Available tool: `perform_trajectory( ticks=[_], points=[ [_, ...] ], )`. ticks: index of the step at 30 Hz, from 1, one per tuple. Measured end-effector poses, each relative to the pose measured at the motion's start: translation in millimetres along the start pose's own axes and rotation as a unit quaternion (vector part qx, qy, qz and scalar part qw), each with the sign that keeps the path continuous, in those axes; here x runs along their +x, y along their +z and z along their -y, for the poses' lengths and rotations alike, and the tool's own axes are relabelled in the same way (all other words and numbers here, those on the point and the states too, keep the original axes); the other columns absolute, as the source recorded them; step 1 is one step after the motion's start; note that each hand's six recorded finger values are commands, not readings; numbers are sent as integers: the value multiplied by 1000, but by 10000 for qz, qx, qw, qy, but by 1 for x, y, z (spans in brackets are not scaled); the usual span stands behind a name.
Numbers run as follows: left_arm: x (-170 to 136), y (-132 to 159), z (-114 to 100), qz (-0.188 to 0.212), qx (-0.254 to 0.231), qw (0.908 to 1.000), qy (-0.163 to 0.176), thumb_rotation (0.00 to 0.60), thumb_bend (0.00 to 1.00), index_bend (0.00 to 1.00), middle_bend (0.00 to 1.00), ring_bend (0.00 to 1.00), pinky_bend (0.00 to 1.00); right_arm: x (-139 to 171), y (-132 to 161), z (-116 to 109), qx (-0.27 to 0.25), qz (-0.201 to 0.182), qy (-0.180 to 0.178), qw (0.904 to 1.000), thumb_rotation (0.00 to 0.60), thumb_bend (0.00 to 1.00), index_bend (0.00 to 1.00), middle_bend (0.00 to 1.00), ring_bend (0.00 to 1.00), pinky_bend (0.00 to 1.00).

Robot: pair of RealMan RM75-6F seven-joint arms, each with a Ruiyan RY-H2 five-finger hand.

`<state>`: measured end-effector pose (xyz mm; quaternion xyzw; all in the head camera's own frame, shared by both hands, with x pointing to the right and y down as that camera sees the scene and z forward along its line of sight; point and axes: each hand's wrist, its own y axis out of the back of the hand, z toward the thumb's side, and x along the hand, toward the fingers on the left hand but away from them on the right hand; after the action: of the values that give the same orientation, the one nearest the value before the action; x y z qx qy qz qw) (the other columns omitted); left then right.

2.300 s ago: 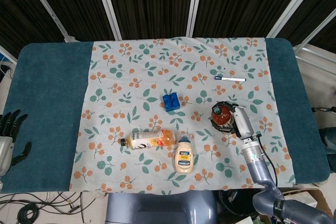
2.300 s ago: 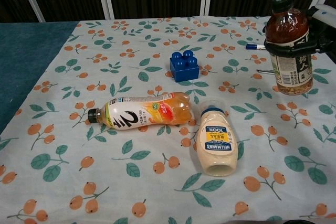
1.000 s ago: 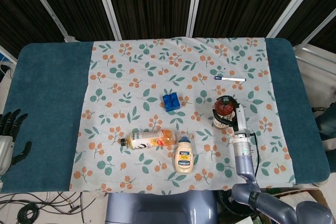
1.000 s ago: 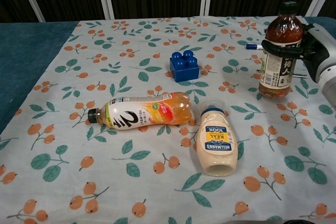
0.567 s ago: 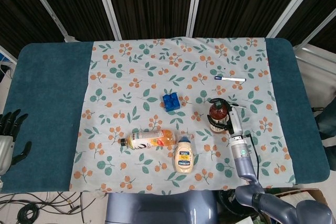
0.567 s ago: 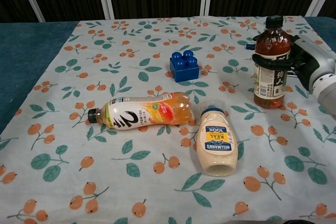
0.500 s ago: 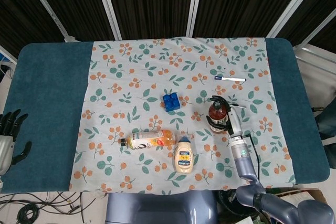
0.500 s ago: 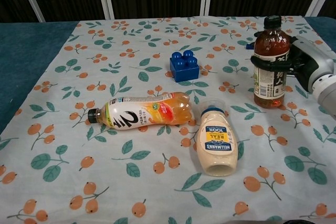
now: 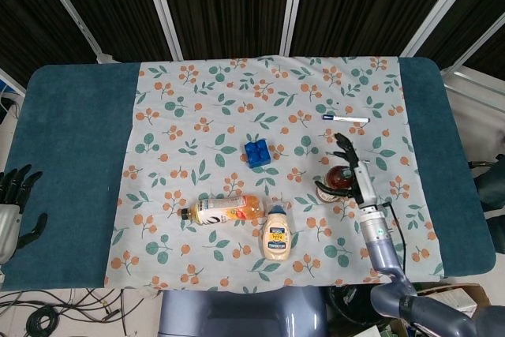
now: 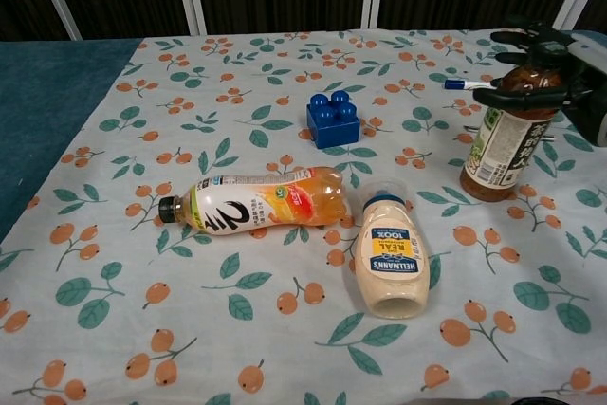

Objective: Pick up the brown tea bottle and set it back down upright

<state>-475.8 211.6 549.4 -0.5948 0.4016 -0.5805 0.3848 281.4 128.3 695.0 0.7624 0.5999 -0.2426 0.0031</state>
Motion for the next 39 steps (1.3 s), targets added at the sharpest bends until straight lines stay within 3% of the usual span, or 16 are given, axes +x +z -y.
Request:
perform_trajectory(
  ticks=[9, 13, 16, 19, 22, 23, 26, 27, 29, 32, 39],
  points=[
    [-1, 2, 0, 28, -4, 10000, 2, 600, 392, 122, 27, 12, 30, 28, 28, -46, 511, -143, 115, 9985, 600, 91, 0, 83, 111, 149],
    [-2, 4, 1, 42, 1, 10000, 6, 600, 392, 122, 28, 12, 30, 45, 38, -71, 1357, -194, 211, 9903, 600, 109, 0, 84, 113, 149],
    [-3, 4, 1, 43, 16, 10000, 7, 600, 392, 122, 27, 12, 30, 60, 42, -86, 2298, -187, 207, 9728, 600, 110, 0, 84, 113, 149],
    [-3, 4, 0, 39, 20, 10000, 30, 600, 392, 122, 27, 12, 29, 76, 45, -97, 3346, -129, 192, 9421, 600, 110, 0, 83, 112, 149],
    [-3, 4, 0, 38, 33, 10000, 32, 600, 392, 122, 27, 12, 30, 93, 48, -109, 4356, -12, 164, 9000, 600, 111, 0, 83, 112, 149],
    [-3, 4, 0, 45, 37, 10000, 32, 600, 392, 122, 27, 11, 30, 101, 48, -113, 4708, 47, 141, 8821, 600, 112, 0, 82, 111, 149],
    [-3, 4, 0, 57, 43, 10000, 47, 600, 392, 122, 26, 11, 30, 123, 50, -124, 5367, 197, 25, 8435, 600, 113, 0, 82, 107, 149],
    [-3, 4, -1, 56, 48, 10000, 56, 600, 392, 122, 26, 12, 30, 129, 51, -127, 5491, 226, -37, 8354, 600, 112, 0, 82, 106, 149],
    [-3, 4, -1, 50, 48, 10000, 62, 600, 392, 122, 26, 11, 29, 142, 53, -134, 5667, 278, -193, 8232, 600, 112, 0, 78, 105, 149],
    [-3, 3, -1, 44, 52, 10000, 65, 600, 392, 122, 26, 11, 30, 155, 51, -141, 5798, 368, -326, 8133, 600, 115, 0, 69, 102, 148],
    [-3, 3, -2, 35, 81, 9999, 77, 600, 392, 122, 26, 11, 30, 173, 48, -155, 5814, 290, -662, 8104, 600, 127, 0, 53, 91, 149]
  ],
)
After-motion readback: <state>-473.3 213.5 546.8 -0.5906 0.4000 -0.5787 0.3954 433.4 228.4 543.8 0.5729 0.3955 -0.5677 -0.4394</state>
